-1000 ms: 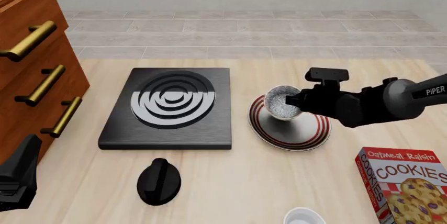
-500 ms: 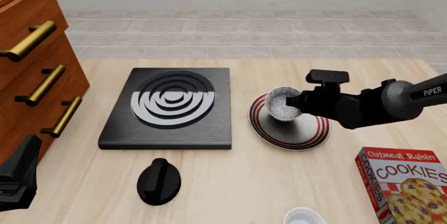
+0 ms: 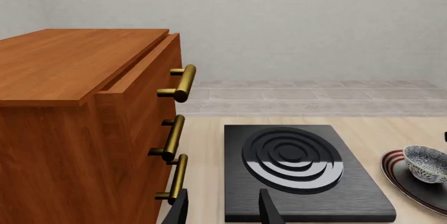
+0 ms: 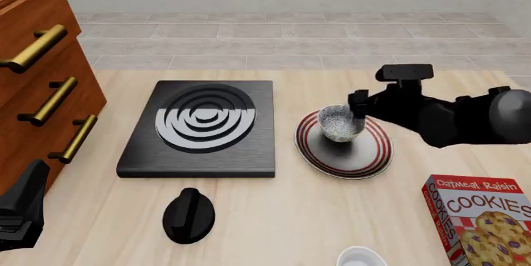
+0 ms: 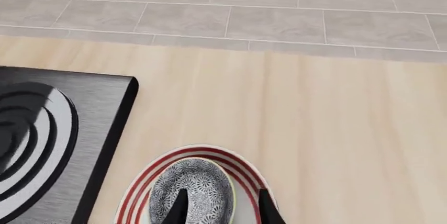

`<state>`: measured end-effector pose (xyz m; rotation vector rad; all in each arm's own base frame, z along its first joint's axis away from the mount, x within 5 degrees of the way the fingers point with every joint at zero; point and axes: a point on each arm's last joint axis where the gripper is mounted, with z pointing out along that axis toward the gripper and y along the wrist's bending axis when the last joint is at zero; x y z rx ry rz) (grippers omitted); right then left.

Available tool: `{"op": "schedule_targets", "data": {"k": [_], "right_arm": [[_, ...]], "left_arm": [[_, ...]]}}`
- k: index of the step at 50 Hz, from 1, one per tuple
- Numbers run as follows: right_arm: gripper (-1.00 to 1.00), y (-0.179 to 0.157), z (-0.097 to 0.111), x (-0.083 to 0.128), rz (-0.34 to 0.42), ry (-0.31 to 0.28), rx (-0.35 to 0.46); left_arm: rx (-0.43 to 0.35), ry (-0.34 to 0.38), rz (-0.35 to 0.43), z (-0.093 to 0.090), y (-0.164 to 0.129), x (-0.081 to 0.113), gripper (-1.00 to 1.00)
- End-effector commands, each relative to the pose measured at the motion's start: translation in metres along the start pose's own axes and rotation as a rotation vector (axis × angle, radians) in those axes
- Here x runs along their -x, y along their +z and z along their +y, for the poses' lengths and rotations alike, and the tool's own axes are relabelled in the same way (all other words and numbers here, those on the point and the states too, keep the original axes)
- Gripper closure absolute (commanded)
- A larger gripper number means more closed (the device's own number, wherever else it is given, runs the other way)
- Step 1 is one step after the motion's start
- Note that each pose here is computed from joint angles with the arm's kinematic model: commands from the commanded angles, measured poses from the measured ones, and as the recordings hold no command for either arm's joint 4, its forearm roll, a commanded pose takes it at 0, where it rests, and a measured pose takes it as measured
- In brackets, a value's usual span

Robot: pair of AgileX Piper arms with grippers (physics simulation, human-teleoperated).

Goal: Pick the akita bowl on the stove and place it on the plate.

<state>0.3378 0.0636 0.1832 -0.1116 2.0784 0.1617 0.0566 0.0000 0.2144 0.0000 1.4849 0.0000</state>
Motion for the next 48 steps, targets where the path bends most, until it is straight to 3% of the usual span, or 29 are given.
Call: {"op": "schedule_targets", "data": {"k": [1,7,11,17,19,26,30,31,36,39,41,42,48], "right_arm": [[-1.0,-0.026,0.004,0.018,-0.068,-0.025,0.013],[-1.0,-0.043,0.009,0.022,-0.113,-0.039,0.029],[-1.0,-0.056,0.012,0.019,-0.154,-0.124,0.034],[-1.0,-0.064,0.008,0.006,-0.173,-0.12,0.027],[-1.0,-0.07,0.006,0.004,-0.196,-0.149,0.019],[-1.0,-0.083,0.008,-0.003,-0.234,-0.149,0.03],[-1.0,-0.1,0.006,-0.005,-0.306,-0.145,0.027],[-1.0,-0.111,0.008,-0.008,-0.359,-0.138,0.037],[-1.0,-0.127,0.007,-0.019,-0.429,-0.129,0.042],[-1.0,-0.132,0.004,-0.021,-0.454,-0.099,0.04],[-1.0,-0.136,0.003,-0.024,-0.473,-0.121,0.03],[-1.0,-0.14,0.003,-0.026,-0.488,-0.098,0.042],[-1.0,-0.141,0.002,-0.033,-0.501,-0.115,0.033]], "left_arm": [[0.0,0.0,0.0,0.0,0.0,0.0,-1.0],[0.0,0.0,0.0,0.0,0.0,0.0,-1.0],[0.0,0.0,0.0,0.0,0.0,0.0,-1.0],[0.0,0.0,0.0,0.0,0.0,0.0,-1.0],[0.0,0.0,0.0,0.0,0.0,0.0,-1.0],[0.0,0.0,0.0,0.0,0.0,0.0,-1.0],[0.0,0.0,0.0,0.0,0.0,0.0,-1.0],[0.0,0.0,0.0,0.0,0.0,0.0,-1.0],[0.0,0.0,0.0,0.0,0.0,0.0,-1.0],[0.0,0.0,0.0,0.0,0.0,0.0,-1.0],[0.0,0.0,0.0,0.0,0.0,0.0,-1.0],[0.0,0.0,0.0,0.0,0.0,0.0,-1.0],[0.0,0.0,0.0,0.0,0.0,0.0,-1.0]]}}
